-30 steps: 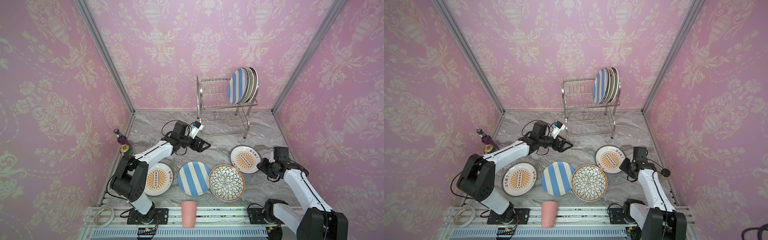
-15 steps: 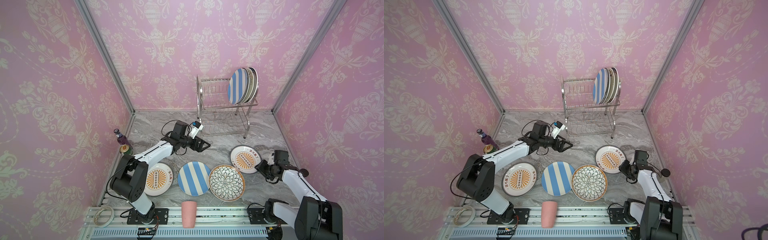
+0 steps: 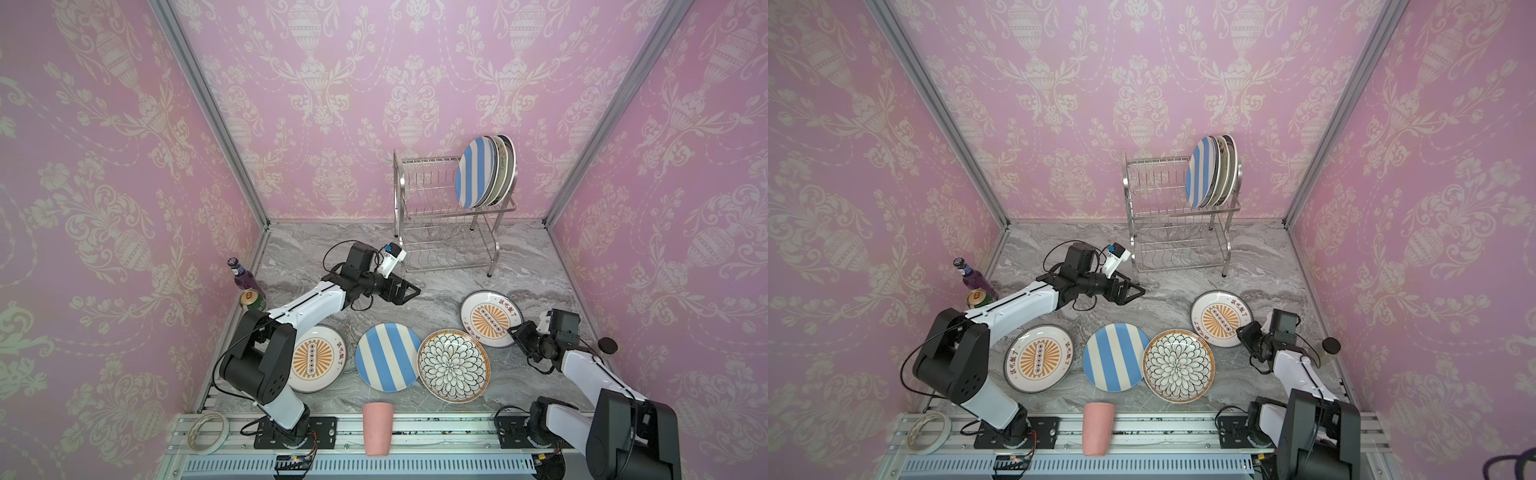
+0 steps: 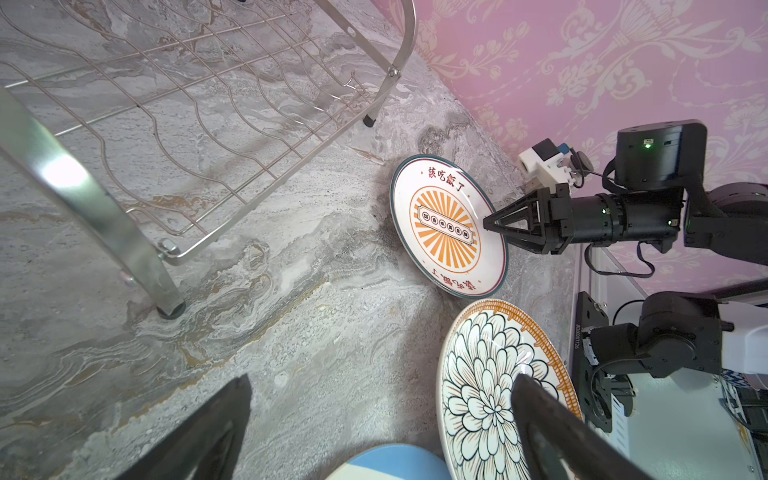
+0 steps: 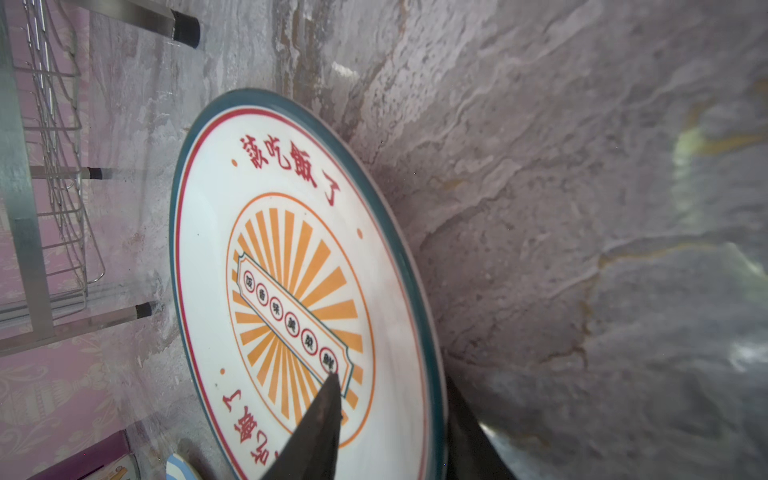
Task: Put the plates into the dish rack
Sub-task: 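Close the right gripper on the sunburst plate's edge and tilt it up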
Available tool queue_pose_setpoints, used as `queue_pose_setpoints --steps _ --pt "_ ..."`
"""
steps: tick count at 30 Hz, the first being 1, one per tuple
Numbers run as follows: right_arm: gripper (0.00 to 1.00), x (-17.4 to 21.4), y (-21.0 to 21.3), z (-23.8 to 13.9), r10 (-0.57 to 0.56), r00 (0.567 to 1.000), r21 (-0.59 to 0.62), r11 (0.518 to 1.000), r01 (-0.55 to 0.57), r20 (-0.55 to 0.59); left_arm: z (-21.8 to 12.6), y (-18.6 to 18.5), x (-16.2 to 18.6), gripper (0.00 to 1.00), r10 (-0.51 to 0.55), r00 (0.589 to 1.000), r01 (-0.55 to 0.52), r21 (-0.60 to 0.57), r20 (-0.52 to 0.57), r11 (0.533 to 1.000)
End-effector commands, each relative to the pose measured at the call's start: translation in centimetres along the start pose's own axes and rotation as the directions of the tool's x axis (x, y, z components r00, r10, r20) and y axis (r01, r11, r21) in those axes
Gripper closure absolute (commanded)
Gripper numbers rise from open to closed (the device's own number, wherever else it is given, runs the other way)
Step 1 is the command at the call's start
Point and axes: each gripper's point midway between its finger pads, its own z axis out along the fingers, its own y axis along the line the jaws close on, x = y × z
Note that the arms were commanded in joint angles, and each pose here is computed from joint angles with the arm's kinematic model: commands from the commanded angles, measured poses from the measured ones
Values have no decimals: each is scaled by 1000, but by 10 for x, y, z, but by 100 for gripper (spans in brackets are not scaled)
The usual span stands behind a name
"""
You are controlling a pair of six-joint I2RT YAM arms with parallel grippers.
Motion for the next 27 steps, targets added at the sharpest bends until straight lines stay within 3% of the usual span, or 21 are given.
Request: queue_pose_setpoints --steps 1,6,17,27 --pt "64 12 -15 6 77 997 25 997 -77 -26 -10 -5 -12 1 52 998 -51 -21 22 998" --pt "80 13 -18 10 93 995 34 995 -92 -44 -13 -4 -16 1 60 998 -59 -48 25 997" --pt "97 0 -11 9 59 998 29 998 -58 -20 -19 0 -18 1 72 997 -69 -93 26 993" --pt "100 -45 17 -48 -125 986 140 984 110 107 -46 21 -40 1 84 986 -48 -241 144 969"
